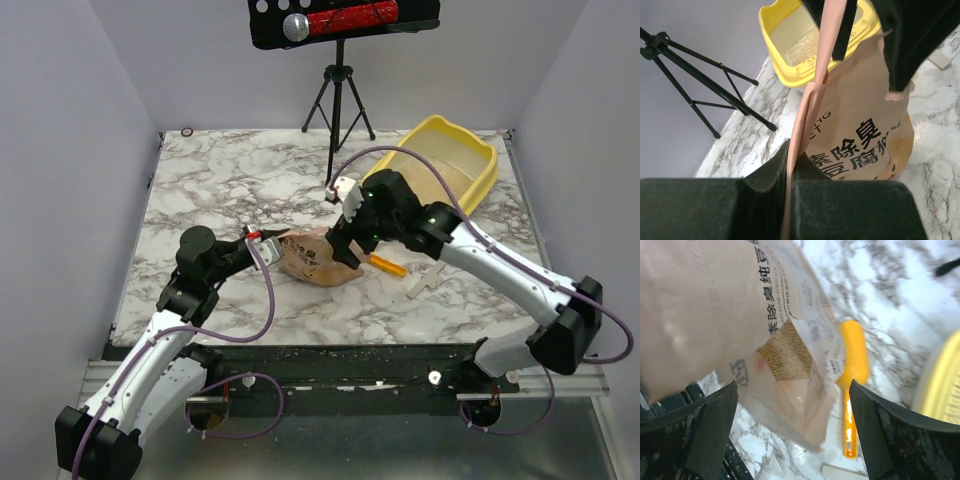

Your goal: Fill the litter box with clean litter

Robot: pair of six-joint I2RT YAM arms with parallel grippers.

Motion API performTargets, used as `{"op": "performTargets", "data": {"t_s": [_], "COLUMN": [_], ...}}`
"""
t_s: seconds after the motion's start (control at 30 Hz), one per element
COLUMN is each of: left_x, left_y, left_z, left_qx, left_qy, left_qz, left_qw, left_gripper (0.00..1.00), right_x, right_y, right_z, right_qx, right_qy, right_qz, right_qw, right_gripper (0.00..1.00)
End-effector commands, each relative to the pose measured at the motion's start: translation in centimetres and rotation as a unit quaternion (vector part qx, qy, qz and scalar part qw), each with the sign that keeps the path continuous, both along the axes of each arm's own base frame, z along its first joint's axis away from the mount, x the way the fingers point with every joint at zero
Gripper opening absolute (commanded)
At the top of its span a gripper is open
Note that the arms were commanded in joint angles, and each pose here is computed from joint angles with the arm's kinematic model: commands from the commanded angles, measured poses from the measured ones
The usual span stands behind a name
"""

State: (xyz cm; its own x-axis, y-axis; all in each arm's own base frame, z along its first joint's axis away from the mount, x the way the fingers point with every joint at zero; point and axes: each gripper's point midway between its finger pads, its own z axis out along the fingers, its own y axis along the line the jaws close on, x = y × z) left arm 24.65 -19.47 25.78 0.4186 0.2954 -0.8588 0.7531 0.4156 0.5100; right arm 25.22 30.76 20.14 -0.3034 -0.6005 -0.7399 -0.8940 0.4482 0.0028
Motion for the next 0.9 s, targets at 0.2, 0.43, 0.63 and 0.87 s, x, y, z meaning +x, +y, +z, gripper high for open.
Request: {"op": "performTargets", "data": {"t_s": [0.2,0.43,0.63,0.87], "left_x": [0.4,0.1,-0.1,-1.0], "left_y": [0.0,-0.1,0.8,3.9], "left_z": [4.6,5.5,9.8,12.8], "left_qx": [-0.034,-0.036,-0.077,-0.180], "left_qy": [-0.087,-0.083,-0.059,0.009], "left_qz": [0.005,0.000,0.035,0.125], "left_qw": [0.996,0.996,0.995,0.976], "left_gripper": [0.17,0.33,0.50,0.62], "right_x": [1.8,0.6,0.6,1.0], "right_y": [-10.4,-13.3,-14.1,-13.3], "right_z": [6.3,0.1,-4.4,-9.5], "right_qx": [0.030,-0.013,-0.026,-0.068], "right_qy": [-0.115,-0.063,-0.034,0.010], "right_qz": [-0.260,-0.305,-0.316,-0.303], "right_qw": [0.958,0.950,0.948,0.950], "right_gripper": [1.00,1.00,1.00,0.99]}}
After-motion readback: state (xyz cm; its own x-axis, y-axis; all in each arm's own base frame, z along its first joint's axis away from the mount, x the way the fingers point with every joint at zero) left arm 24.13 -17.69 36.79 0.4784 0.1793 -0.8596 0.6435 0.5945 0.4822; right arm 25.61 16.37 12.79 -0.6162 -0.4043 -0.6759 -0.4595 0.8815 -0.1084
